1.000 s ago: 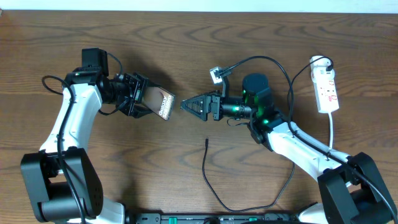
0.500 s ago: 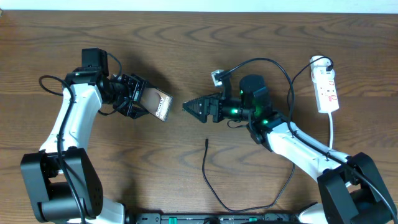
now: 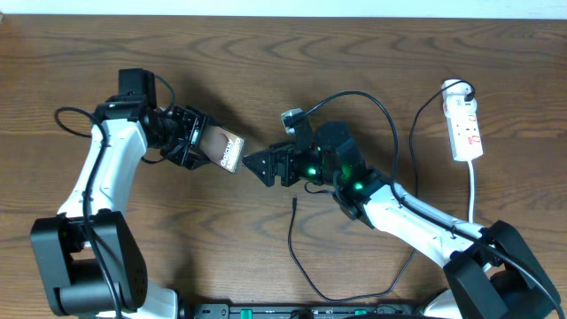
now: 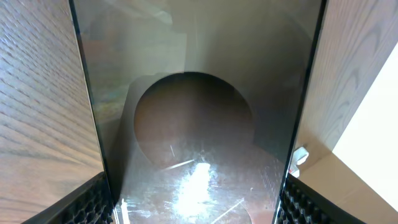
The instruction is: Plug charger to phone and switch on socket
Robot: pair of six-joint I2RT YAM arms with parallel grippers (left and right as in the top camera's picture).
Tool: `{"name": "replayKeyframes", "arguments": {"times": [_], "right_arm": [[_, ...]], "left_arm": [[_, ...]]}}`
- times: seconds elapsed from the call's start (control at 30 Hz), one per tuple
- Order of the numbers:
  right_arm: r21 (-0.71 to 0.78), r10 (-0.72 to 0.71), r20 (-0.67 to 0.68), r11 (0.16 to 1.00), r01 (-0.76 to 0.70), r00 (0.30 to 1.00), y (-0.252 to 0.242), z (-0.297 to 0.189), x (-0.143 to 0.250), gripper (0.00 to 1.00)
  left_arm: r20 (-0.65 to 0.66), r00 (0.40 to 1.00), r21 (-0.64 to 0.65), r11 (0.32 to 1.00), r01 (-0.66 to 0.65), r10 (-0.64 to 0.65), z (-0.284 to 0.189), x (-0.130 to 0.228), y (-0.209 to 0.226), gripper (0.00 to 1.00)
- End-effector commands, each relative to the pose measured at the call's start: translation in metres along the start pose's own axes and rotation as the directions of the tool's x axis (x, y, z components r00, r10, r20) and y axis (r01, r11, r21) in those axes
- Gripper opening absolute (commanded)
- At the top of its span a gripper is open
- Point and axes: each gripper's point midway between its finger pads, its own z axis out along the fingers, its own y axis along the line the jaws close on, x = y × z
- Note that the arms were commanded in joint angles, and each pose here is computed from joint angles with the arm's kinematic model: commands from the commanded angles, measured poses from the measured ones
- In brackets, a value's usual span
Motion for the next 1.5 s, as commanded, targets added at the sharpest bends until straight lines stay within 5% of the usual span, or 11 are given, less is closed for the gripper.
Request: {"name": "replayKeyframes", "arguments": {"times": [0.0,1.27,1.47], "right_arm": [[0.052,0.013,0.045,0.999,-0.016,0.999,-0.003,0.004,-0.008,0.91],[0.158,0.235,0.111,0.955,-0.25,0.966,-0.017,0.008,-0.001,0.8],[0.157,0.232,0.094,0.957,-0.244,0.968,-0.012,0.011,0.005,0.7]], "left_arm": [[0.004,1.0,0.028,1.0,-0.014,0.014,-0.007,0.013,-0.018,0.08],[-0.091,0.995,-0.046,0.999,0.027,-0.031,0.026,0.077,-0.025,0.08],[-0.107,0.994,-0.059,0.998,0.005,-0.011,0.031,0.089,-0.024,0.07]]}}
